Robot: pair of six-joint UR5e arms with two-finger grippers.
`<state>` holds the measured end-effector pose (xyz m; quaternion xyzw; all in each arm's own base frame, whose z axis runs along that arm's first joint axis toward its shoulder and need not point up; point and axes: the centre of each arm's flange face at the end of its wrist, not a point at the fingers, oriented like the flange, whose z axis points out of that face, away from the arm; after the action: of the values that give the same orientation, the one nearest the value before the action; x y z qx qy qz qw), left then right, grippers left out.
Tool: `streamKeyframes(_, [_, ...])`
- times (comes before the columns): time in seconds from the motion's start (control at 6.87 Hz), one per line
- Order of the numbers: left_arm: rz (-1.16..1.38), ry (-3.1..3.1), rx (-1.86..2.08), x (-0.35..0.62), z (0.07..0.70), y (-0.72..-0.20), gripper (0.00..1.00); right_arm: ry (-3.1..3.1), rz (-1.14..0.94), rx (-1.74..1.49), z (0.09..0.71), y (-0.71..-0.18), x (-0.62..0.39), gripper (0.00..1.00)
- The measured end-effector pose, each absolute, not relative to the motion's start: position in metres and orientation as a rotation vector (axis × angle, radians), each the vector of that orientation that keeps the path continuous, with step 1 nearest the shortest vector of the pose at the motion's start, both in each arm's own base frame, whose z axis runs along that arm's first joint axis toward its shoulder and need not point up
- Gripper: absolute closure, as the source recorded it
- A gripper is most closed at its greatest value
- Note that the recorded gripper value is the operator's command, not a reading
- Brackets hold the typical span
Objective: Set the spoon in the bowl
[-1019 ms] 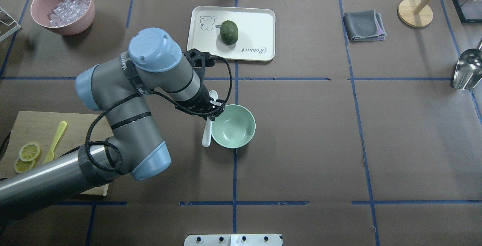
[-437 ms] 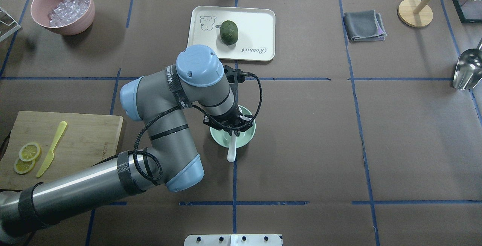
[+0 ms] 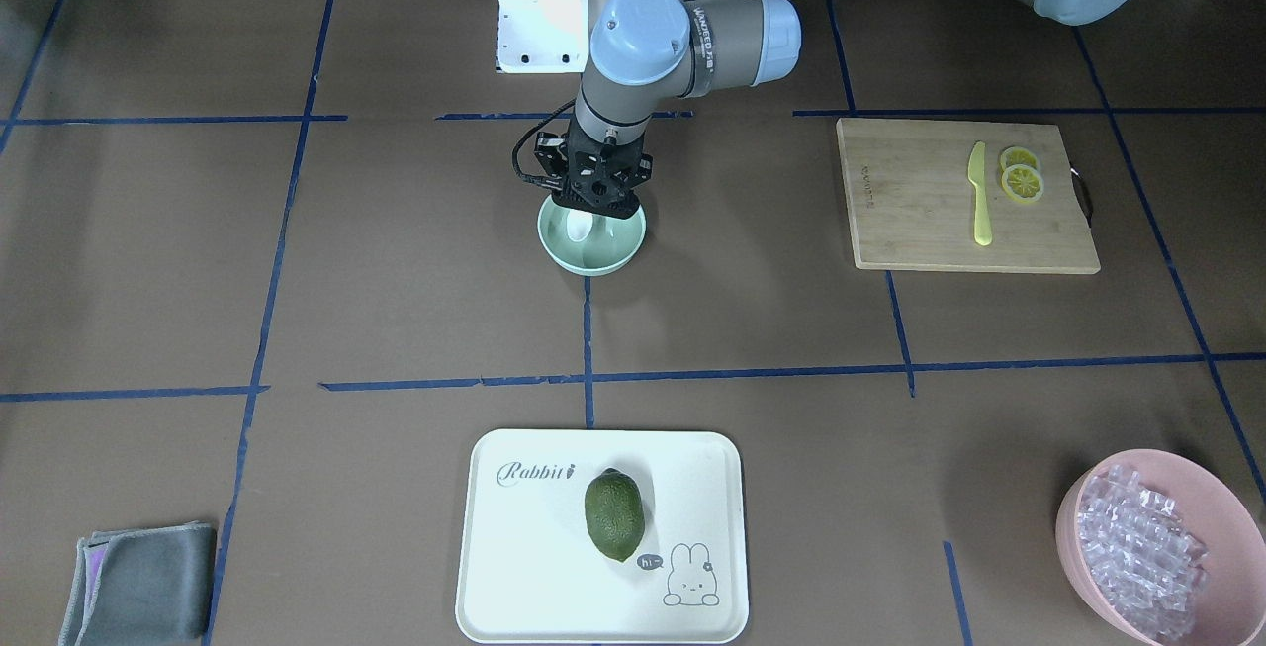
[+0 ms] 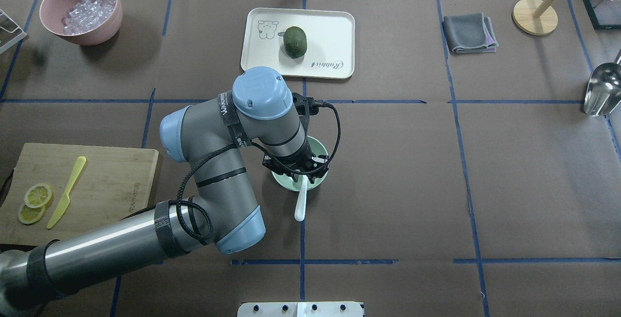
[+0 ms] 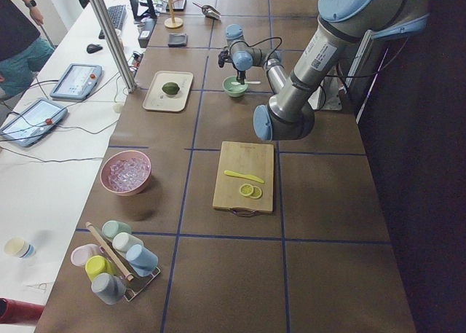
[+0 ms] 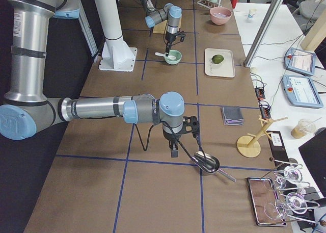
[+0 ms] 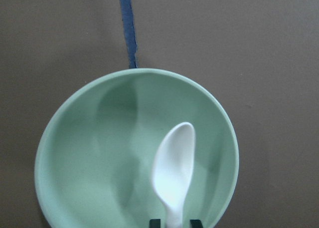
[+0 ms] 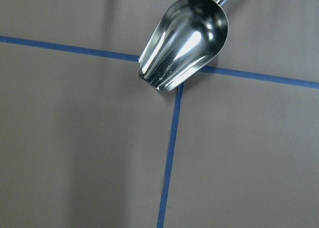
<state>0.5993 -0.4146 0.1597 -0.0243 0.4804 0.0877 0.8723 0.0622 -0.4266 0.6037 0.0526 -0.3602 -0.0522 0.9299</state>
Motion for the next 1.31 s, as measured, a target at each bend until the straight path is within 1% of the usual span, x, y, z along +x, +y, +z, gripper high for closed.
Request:
streamKeyframes(0.44, [0.167,0.998,-0.047,0.594,0.162,-0.425,0.03,-0.740,-0.105,0.104,0.606,-0.425,0.062,0.00])
streamKeyframes(0.87, [0.138,0.988,-0.056,0.556,0.167,-0.461,0.01,-0.739,-0.105,0.098,0.609,-0.423,0.062,0.00])
streamKeyframes(1.31, [0.181,0.890,0.022,0.457,0.230,-0.508,0.00,-0.740,-0.100,0.083,0.616,-0.420,0.062,0.00])
